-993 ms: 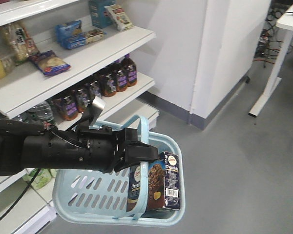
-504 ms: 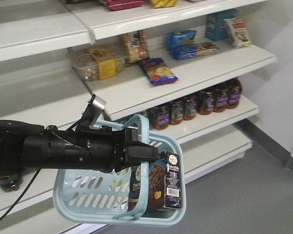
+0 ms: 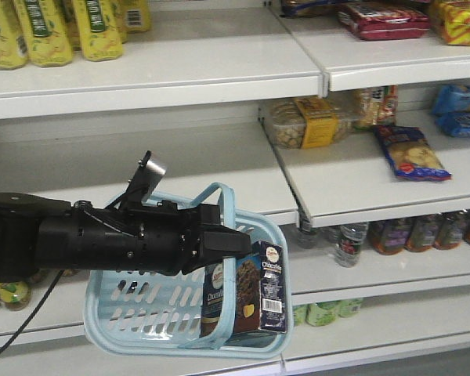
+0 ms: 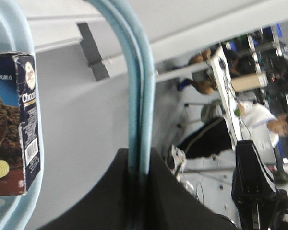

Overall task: Left arm holds basket, right arm returns cookies
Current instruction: 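Hold the basket with the left gripper while approaching the snack shelf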

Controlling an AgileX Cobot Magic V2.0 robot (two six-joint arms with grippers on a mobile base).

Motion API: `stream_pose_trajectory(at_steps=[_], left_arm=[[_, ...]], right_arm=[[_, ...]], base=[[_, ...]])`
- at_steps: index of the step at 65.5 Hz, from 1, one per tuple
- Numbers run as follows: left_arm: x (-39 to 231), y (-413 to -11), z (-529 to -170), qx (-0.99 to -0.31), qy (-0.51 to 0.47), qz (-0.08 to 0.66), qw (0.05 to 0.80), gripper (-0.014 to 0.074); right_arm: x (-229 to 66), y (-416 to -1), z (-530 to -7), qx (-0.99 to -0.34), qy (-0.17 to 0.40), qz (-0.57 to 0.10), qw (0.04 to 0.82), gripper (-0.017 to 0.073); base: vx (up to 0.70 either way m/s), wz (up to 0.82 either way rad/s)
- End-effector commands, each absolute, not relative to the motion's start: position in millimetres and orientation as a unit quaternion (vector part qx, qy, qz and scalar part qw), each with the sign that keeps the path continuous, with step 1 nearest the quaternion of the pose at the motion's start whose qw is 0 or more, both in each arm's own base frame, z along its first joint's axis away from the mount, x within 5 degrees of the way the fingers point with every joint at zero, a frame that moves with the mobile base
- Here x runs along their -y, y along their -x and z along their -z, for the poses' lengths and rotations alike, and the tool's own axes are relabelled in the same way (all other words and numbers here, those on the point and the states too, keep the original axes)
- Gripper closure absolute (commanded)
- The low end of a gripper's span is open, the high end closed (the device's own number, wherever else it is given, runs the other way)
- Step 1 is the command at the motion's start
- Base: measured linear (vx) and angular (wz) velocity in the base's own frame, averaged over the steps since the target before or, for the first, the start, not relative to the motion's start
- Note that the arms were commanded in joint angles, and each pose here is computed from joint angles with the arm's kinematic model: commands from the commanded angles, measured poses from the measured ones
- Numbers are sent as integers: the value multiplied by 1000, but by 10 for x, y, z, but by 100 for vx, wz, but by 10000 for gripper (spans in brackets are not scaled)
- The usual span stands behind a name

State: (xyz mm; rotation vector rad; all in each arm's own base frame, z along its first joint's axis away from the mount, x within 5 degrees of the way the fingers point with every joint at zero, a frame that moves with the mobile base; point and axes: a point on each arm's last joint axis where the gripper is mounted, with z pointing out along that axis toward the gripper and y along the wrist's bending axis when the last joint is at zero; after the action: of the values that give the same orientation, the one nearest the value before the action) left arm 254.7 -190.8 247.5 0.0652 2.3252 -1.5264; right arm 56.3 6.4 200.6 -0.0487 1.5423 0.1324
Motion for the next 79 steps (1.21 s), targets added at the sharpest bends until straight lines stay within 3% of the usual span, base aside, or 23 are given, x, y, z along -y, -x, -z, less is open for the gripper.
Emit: stream_pose_trajectory(at_steps=[1, 30, 79], left_arm=[[1941, -2530, -2796, -779, -16, 595, 197, 596], [1941, -2530, -2796, -779, -16, 595, 197, 596], [1941, -2530, -2796, -779, -16, 595, 197, 596]], right_arm=[[-69, -557, -2017, -672, 28, -59, 738, 562], [-70, -557, -2018, -672, 28, -59, 738, 562], [-70, -557, -2018, -672, 28, -59, 738, 562]], base=[[14, 55], [11, 39], [8, 2]])
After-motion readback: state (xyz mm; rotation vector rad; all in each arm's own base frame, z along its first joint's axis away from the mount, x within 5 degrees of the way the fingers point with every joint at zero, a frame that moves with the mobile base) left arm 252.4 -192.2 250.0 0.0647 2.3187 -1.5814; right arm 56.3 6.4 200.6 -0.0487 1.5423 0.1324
